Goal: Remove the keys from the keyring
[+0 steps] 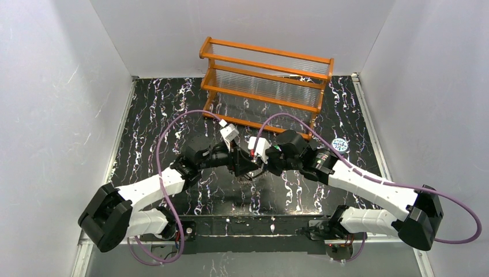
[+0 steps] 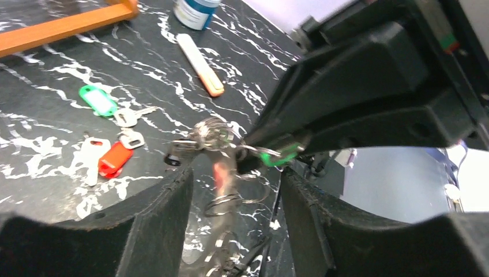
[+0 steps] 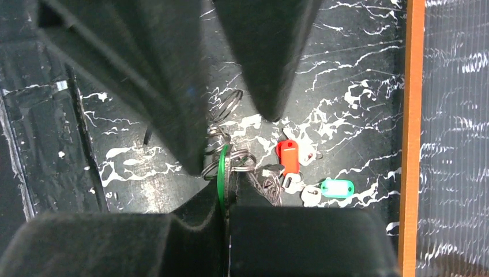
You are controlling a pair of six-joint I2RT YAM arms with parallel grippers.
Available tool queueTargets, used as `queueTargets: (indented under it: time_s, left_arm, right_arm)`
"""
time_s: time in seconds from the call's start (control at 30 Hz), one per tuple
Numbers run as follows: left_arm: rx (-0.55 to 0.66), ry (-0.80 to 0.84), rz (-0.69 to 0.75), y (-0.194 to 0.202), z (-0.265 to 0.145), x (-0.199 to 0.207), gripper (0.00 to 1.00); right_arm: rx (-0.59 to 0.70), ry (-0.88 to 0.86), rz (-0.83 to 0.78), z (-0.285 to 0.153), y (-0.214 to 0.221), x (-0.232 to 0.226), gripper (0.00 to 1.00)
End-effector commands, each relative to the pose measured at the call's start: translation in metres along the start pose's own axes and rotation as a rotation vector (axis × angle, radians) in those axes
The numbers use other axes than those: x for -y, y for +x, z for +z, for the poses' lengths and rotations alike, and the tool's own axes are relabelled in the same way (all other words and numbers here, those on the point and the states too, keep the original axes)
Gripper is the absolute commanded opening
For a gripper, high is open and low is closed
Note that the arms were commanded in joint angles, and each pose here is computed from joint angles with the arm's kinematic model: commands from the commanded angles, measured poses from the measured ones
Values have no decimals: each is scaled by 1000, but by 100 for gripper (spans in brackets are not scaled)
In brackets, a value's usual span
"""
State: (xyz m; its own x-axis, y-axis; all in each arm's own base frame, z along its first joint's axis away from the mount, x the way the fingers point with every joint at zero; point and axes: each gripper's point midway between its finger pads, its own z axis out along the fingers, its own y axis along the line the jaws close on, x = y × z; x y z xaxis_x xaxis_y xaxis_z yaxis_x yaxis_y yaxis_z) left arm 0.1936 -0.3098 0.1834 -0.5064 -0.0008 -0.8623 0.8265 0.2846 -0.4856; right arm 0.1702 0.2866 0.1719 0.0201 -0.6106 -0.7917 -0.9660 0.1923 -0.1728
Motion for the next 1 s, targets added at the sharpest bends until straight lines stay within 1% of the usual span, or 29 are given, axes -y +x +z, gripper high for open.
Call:
queueTargets:
  time_s: [0.0, 0.07, 0.2, 0.27, 0.37, 0.47, 0.53, 0.67, 0.8, 0.97]
  left_arm:
    - [-13, 71, 2, 13, 8, 21, 52]
    - [-23, 77, 10, 20, 4, 26, 48]
    - [-9, -30, 79, 29, -17, 15, 43]
    - [17, -67, 140, 27, -29, 13, 43]
    - [92, -115, 194, 13, -40, 11, 43]
    - [153, -121, 240, -3, -40, 14, 46]
    - [157, -131, 260, -10, -37, 11, 47]
    - [136, -102, 306, -18, -27, 14, 46]
    - [116, -19, 373, -20, -17, 23, 43]
    - [96, 70, 473, -22, -11, 34, 43]
  right_arm:
    - [101, 120, 36, -10, -23, 25, 1]
    - [105, 175, 59, -14, -21, 36, 1]
    - [115, 203, 81, -20, -20, 44, 1]
    - [124, 178, 73, -21, -21, 39, 1]
    - [127, 143, 56, -21, -20, 32, 1]
    - [125, 111, 36, -21, -19, 26, 1]
    - [125, 103, 30, -22, -20, 25, 1]
    - [128, 88, 16, -25, -22, 23, 1]
    - [123, 67, 12, -25, -23, 19, 1]
    - [121, 50, 12, -26, -22, 16, 1]
